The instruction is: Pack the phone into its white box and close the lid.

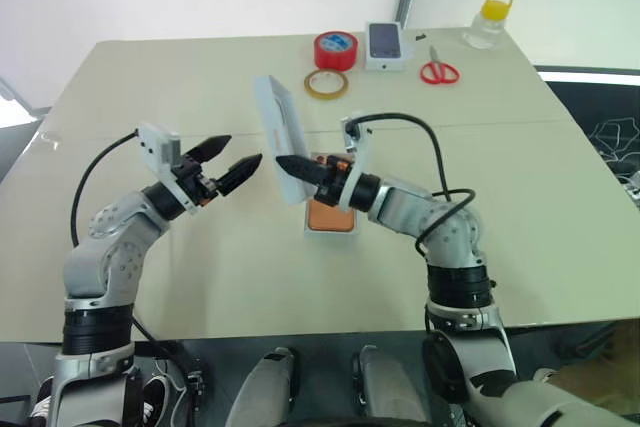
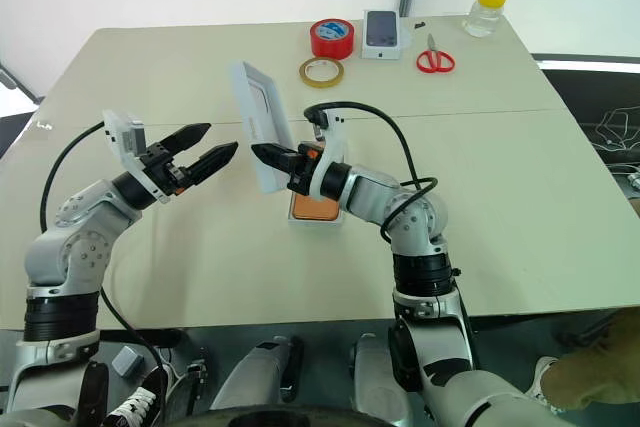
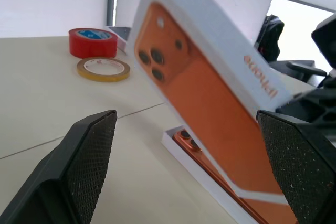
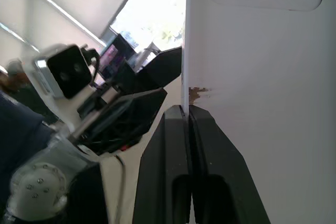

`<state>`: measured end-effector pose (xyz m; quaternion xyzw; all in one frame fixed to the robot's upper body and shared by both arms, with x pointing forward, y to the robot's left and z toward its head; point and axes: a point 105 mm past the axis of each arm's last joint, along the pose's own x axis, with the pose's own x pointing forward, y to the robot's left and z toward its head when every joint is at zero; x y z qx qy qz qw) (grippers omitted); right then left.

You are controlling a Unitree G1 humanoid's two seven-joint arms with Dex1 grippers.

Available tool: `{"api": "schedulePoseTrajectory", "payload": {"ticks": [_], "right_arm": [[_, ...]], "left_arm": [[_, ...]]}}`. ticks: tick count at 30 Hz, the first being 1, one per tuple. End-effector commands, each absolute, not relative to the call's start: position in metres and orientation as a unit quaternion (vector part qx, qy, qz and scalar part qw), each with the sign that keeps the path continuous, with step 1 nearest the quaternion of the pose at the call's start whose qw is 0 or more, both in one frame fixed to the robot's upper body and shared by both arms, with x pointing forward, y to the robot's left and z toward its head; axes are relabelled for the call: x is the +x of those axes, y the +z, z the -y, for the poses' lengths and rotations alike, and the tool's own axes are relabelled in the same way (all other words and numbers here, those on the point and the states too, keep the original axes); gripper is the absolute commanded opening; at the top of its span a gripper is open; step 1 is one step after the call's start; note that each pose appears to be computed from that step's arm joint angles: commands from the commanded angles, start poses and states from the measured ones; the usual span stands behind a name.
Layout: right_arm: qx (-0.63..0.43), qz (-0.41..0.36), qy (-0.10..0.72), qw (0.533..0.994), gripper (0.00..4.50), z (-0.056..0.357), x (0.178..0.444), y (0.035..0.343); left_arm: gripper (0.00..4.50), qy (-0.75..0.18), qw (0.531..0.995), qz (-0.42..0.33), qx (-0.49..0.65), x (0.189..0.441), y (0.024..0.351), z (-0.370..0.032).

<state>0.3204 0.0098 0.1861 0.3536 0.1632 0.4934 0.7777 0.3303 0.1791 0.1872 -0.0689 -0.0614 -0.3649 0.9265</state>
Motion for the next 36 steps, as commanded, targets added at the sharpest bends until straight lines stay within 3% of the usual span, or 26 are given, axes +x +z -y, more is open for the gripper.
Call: {"api": "schedulePoseTrajectory", "payload": {"ticks": [1, 9, 12, 19, 24, 29, 32, 36], "right_arm": [[0.412, -0.210, 0.524, 0.716, 0.08, -0.025, 0.297, 0.190], [0.447, -0.263, 0.491, 0.700, 0.08, -0.023, 0.300, 0.180], [0.445, -0.277, 0.474, 0.707, 0.00, -0.024, 0.303, 0.172], [0.452, -0.286, 0.439, 0.722, 0.00, -0.017, 0.316, 0.160], [0.457, -0.294, 0.414, 0.730, 0.00, -0.007, 0.325, 0.151], [0.456, -0.289, 0.395, 0.743, 0.00, 0.003, 0.333, 0.148], [0.456, -0.282, 0.389, 0.749, 1.04, 0.009, 0.337, 0.149], [0.427, -0.258, 0.392, 0.773, 3.10, 0.021, 0.339, 0.157]], "left_arm": [[4.50, -0.366, 0.925, 0.087, -0.059, 0.324, 0.205, -0.186], [4.50, -0.364, 0.926, 0.078, -0.063, 0.320, 0.202, -0.189], [3.64, -0.375, 0.923, 0.059, -0.069, 0.316, 0.192, -0.187], [0.04, -0.370, 0.927, 0.032, -0.052, 0.315, 0.171, -0.181], [0.04, -0.364, 0.930, 0.012, -0.056, 0.317, 0.145, -0.166], [0.04, -0.377, 0.924, 0.016, -0.065, 0.326, 0.139, -0.142], [0.00, -0.384, 0.920, 0.017, -0.072, 0.332, 0.138, -0.130], [0.00, -0.395, 0.915, 0.019, -0.079, 0.337, 0.136, -0.119]]}}
